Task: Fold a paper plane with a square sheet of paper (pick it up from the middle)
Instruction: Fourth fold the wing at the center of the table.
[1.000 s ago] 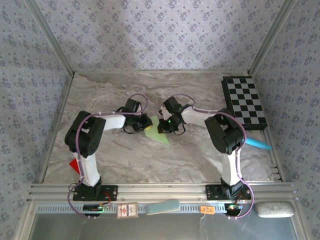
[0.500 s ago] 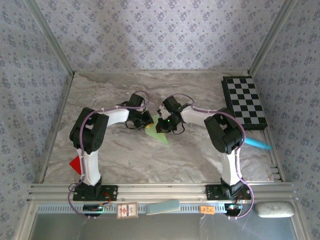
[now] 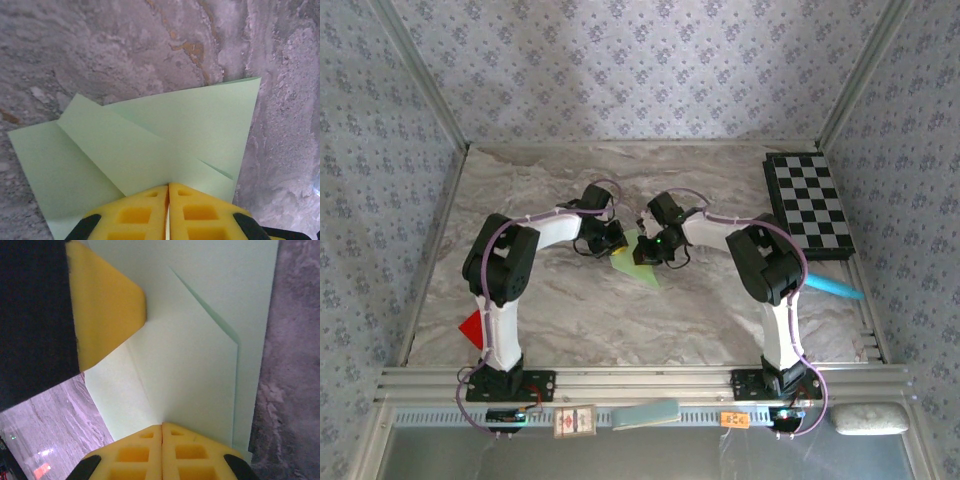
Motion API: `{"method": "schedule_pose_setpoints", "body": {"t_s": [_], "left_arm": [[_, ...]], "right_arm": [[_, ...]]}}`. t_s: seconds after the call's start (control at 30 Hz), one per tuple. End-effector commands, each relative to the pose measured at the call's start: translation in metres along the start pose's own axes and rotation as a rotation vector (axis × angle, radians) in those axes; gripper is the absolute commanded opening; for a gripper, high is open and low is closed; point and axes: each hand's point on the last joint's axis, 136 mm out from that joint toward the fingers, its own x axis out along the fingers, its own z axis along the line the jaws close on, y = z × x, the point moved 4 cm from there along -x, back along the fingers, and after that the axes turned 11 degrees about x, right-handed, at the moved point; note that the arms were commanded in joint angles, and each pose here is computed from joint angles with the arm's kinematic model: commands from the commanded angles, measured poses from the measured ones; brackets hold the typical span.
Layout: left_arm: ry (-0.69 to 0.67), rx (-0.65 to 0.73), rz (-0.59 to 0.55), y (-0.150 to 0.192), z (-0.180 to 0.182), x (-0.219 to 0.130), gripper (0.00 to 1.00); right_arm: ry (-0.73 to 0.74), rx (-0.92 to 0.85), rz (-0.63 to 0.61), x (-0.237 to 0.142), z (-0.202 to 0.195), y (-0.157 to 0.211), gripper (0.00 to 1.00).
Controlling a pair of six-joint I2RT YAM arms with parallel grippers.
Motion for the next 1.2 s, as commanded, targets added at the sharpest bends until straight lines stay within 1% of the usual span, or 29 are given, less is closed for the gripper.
{"method": "schedule_pose_setpoints", "body": {"t_s": [0.0, 0.1, 0.23, 0.43, 0.57, 0.63, 0.7, 0.77, 0.83, 0.9, 0.97, 1.07, 1.17], "left_arm": [[-0.259, -0.069, 0.125, 0.035, 0.060, 0.025, 0.08], [-0.266, -0.069, 0.131, 0.036, 0.062, 0.027, 0.08], [-0.270, -0.065, 0.133, 0.036, 0.062, 0.027, 0.08], [-0.255, -0.053, 0.122, 0.031, 0.057, 0.025, 0.08], [-0.192, -0.029, 0.097, 0.023, 0.040, 0.019, 0.08], [-0.132, -0.007, 0.074, 0.016, 0.024, 0.012, 0.10], [-0.055, 0.016, 0.046, 0.008, 0.003, 0.000, 0.12], [0.023, 0.032, -0.002, -0.002, -0.020, -0.017, 0.17], [0.065, 0.041, -0.059, -0.012, -0.036, -0.037, 0.24], [0.075, 0.032, -0.116, -0.018, -0.043, -0.055, 0.33], [0.085, 0.006, -0.171, -0.021, -0.042, -0.071, 0.42], [0.106, -0.048, -0.234, -0.022, -0.031, -0.089, 0.50], [0.117, -0.115, -0.280, -0.018, -0.013, -0.102, 0.57]], "right_arm": [[0.067, 0.064, 0.104, -0.002, -0.024, 0.035, 0.08], [0.074, 0.098, 0.128, -0.006, -0.036, 0.053, 0.07], [0.042, 0.132, 0.112, -0.012, -0.044, 0.067, 0.08], [0.049, 0.160, 0.100, -0.024, -0.053, 0.085, 0.08], [0.010, 0.121, 0.039, -0.040, -0.044, 0.081, 0.10], [-0.013, 0.082, -0.013, -0.050, -0.035, 0.073, 0.12], [-0.029, 0.041, -0.084, -0.061, -0.025, 0.063, 0.16], [-0.029, 0.025, -0.162, -0.072, -0.019, 0.050, 0.25], [-0.050, 0.023, -0.211, -0.078, -0.014, 0.037, 0.32], [-0.082, 0.031, -0.219, -0.079, -0.010, 0.026, 0.35], [-0.107, 0.045, -0.220, -0.078, -0.007, 0.013, 0.38], [-0.161, 0.049, -0.189, -0.067, -0.001, -0.002, 0.41], [-0.188, 0.038, -0.147, -0.055, 0.004, -0.014, 0.41]]}}
